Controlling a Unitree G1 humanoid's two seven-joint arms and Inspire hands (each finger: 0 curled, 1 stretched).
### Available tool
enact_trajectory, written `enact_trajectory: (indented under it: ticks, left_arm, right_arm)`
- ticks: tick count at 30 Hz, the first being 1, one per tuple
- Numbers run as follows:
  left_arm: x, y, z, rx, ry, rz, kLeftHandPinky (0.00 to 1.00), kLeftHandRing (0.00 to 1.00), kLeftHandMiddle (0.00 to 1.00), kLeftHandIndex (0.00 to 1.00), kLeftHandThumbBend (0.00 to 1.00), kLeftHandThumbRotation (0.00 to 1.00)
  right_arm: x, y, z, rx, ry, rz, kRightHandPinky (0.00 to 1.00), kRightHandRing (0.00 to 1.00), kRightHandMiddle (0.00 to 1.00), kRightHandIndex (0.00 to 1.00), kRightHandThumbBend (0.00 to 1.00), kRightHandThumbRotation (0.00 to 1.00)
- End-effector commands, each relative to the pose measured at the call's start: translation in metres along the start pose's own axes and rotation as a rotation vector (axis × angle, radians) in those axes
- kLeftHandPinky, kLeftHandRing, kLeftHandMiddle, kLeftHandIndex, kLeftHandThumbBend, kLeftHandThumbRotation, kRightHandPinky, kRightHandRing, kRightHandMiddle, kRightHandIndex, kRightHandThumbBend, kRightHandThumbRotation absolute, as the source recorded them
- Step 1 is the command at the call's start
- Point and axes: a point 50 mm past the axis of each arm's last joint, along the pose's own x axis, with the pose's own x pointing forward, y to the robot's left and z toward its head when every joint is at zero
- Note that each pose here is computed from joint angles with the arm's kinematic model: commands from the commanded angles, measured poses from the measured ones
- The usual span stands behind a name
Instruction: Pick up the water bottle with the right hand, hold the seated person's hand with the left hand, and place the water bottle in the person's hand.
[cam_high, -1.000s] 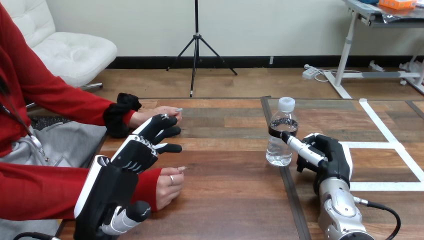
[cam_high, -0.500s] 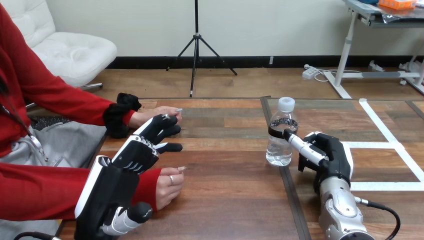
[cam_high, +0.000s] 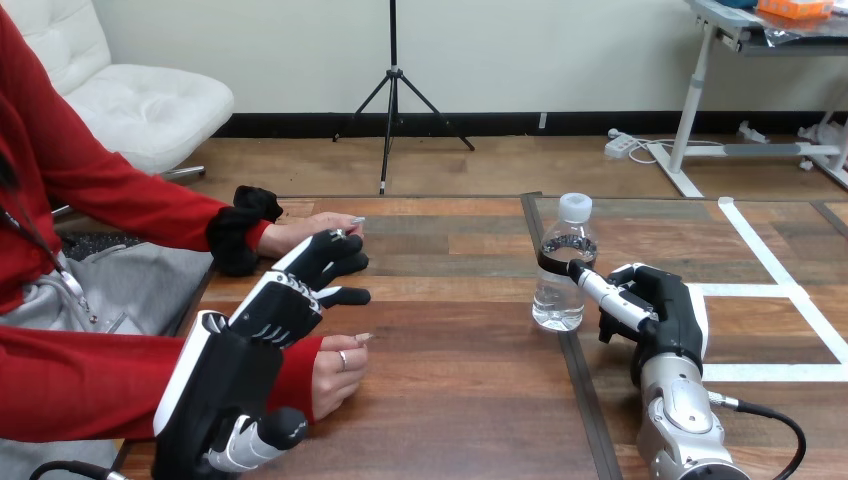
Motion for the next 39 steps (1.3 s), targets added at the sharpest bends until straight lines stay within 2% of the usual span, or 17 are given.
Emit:
enact_trajectory:
  ticks: [1, 10, 17, 28, 33, 39]
  left_arm:
    - [0.0179, 0.0073, 0.0027, 0.010, -0.067, 0.013, 0.73, 0.85, 0.88, 0.88, 1.00, 0.77]
    - [0.0186, 0.0068, 0.0011, -0.004, -0.068, 0.027, 0.72, 0.83, 0.87, 0.87, 1.00, 0.76]
    - [0.0202, 0.0078, 0.0001, -0.010, -0.068, 0.012, 0.72, 0.83, 0.87, 0.88, 1.00, 0.77]
    - [0.0229, 0.0096, -0.0012, -0.017, -0.077, 0.006, 0.72, 0.83, 0.87, 0.88, 1.00, 0.77]
    - [0.0241, 0.0110, -0.0011, -0.001, -0.076, 0.000, 0.73, 0.84, 0.88, 0.89, 1.00, 0.77]
    - [0.0253, 0.0117, -0.0015, 0.003, -0.083, 0.003, 0.73, 0.84, 0.88, 0.89, 1.00, 0.77]
  right_arm:
    - [0.0064, 0.0027, 0.0199, -0.054, -0.082, 0.023, 0.25, 0.29, 0.33, 0.32, 0.78, 0.00]
    - [0.0065, 0.0036, 0.0209, -0.128, -0.093, 0.003, 0.37, 0.40, 0.46, 0.45, 0.85, 0.00]
    - [0.0070, 0.0053, 0.0216, -0.184, -0.094, 0.010, 0.46, 0.49, 0.54, 0.55, 0.85, 0.00]
    - [0.0072, 0.0071, 0.0237, -0.217, -0.111, 0.031, 0.56, 0.63, 0.67, 0.69, 0.88, 0.14]
    - [0.0074, 0.0075, 0.0246, -0.262, -0.120, 0.036, 0.63, 0.70, 0.72, 0.76, 0.91, 0.22]
    - [0.0076, 0.0066, 0.0245, -0.249, -0.117, 0.047, 0.71, 0.77, 0.78, 0.83, 0.91, 0.26]
